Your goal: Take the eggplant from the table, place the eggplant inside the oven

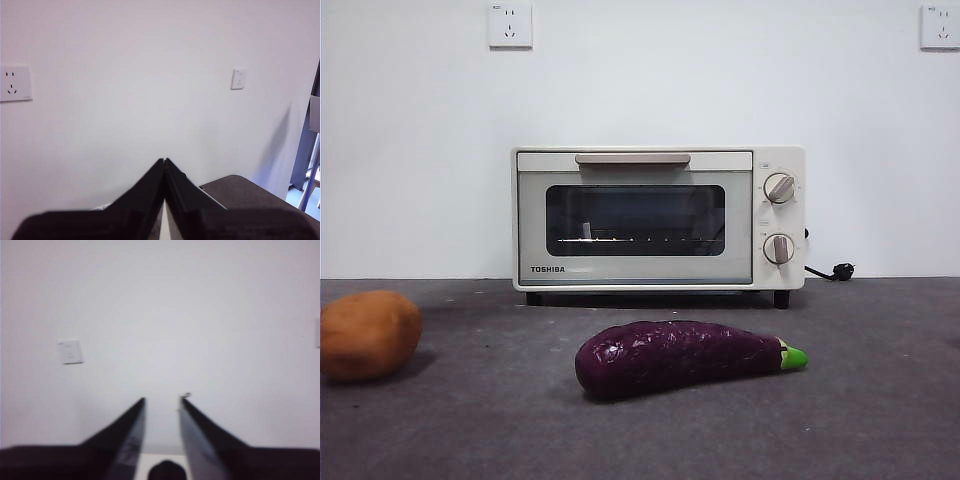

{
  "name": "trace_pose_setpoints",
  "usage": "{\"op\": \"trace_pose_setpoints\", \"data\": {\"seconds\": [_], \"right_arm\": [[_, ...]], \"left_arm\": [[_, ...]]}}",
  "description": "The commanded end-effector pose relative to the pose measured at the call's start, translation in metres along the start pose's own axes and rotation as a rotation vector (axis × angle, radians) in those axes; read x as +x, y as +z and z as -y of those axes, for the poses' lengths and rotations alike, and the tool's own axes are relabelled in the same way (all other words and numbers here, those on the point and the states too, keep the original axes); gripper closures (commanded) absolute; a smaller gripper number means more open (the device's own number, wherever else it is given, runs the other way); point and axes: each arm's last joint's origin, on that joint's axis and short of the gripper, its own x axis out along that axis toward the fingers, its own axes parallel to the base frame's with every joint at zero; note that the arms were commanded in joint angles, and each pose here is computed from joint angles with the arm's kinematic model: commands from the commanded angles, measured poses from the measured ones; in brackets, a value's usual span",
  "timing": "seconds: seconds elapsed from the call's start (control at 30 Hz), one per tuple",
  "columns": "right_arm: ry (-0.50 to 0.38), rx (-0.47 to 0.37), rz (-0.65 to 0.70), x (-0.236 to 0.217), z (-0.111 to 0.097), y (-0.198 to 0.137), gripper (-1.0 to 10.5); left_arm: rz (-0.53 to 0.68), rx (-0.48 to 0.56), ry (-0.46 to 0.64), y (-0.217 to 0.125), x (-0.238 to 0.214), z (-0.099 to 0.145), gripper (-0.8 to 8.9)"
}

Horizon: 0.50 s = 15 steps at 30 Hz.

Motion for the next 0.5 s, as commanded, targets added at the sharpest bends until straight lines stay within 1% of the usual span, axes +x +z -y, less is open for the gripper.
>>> {"op": "trace_pose_setpoints", "data": {"seconds": [0.03, 0.17, 0.27, 0.37, 0.43, 0.5], "right_arm": [[0.018, 0.008, 0.007, 0.000, -0.001, 0.002, 5.6], [0.016, 0.029, 0.003, 0.001, 0.000, 0.001, 4.0], [0.022, 0.044, -0.010, 0.003, 0.000, -0.001, 3.7], [0.050, 0.050, -0.036, 0.005, 0.000, -0.003, 3.7], [0.058, 0.056, -0.056, 0.007, 0.001, -0.006, 3.1], [0.069, 0.061, -0.074, 0.009, 0.001, -0.007, 3.1]], "left_arm": [[-0.005, 0.001, -0.016, -0.001, 0.003, 0.001, 8.19], [-0.016, 0.017, -0.031, -0.003, 0.008, 0.001, 8.19], [-0.026, 0.022, -0.043, -0.005, 0.013, 0.001, 8.19], [-0.041, 0.026, -0.055, -0.008, 0.020, 0.000, 8.19], [-0.055, 0.019, -0.061, -0.011, 0.026, -0.002, 8.19], [-0.072, 0.018, -0.067, -0.015, 0.034, -0.004, 8.19]]}}
